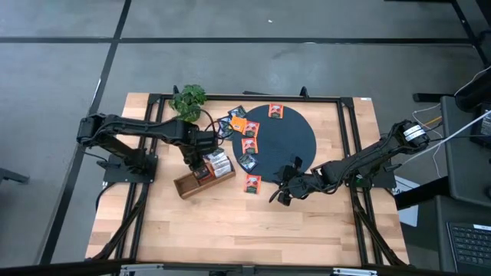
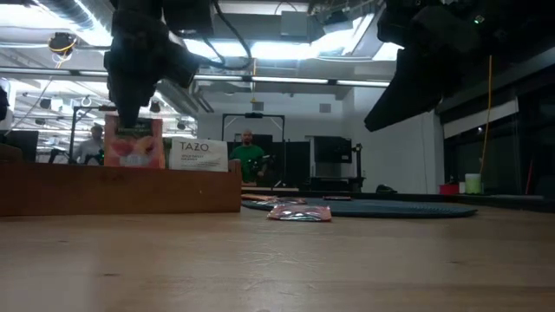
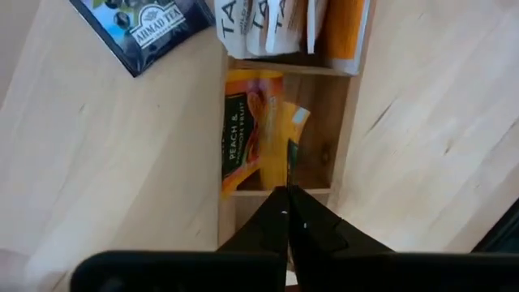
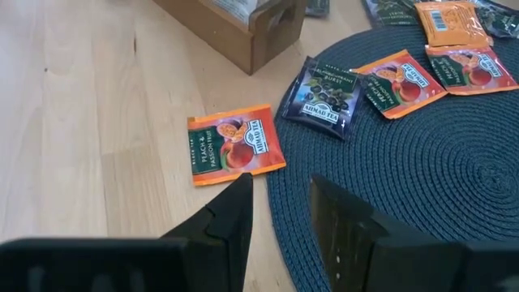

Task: Pick & Place Tea
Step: Put the orange tea bag into the middle section of the wooden organizer

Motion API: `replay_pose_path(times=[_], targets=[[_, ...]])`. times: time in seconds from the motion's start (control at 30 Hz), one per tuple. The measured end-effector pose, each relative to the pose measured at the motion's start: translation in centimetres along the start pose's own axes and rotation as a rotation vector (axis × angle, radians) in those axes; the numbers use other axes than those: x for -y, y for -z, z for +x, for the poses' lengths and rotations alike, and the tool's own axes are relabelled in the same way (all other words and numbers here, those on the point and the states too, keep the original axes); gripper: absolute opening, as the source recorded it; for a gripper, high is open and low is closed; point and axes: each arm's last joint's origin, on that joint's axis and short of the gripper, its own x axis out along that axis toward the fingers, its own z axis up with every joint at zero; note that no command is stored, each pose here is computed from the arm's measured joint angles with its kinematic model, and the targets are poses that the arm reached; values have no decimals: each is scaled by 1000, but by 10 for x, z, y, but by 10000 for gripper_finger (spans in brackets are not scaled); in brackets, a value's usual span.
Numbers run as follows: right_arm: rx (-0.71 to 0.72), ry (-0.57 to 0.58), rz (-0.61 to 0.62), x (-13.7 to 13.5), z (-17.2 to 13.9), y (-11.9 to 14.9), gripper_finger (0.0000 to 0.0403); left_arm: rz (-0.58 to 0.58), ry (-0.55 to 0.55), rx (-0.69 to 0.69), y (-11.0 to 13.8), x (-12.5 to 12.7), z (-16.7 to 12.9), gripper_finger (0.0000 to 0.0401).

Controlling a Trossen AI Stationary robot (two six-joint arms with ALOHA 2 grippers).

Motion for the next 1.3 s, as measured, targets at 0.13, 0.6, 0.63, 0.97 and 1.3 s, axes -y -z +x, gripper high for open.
replay_pose_path(times=[0.13, 0.6, 0.63, 0.97, 1.3], targets=[[-2, 2, -1, 0, 0, 0, 124, 10, 4, -15, -2, 0, 3, 1], [-1, 2, 0, 0, 0, 0, 124, 12, -70, 11, -5, -1, 7, 20], [-1, 2, 0, 0, 0, 0, 124, 12, -73, 12, -5, -1, 7, 24], [-1, 2, 0, 0, 0, 0, 124, -16, -63, 2, -4, -1, 7, 66], [-1, 2, 25, 0, 0, 0, 124, -4, -1, 96, -9, 19, -2, 62]])
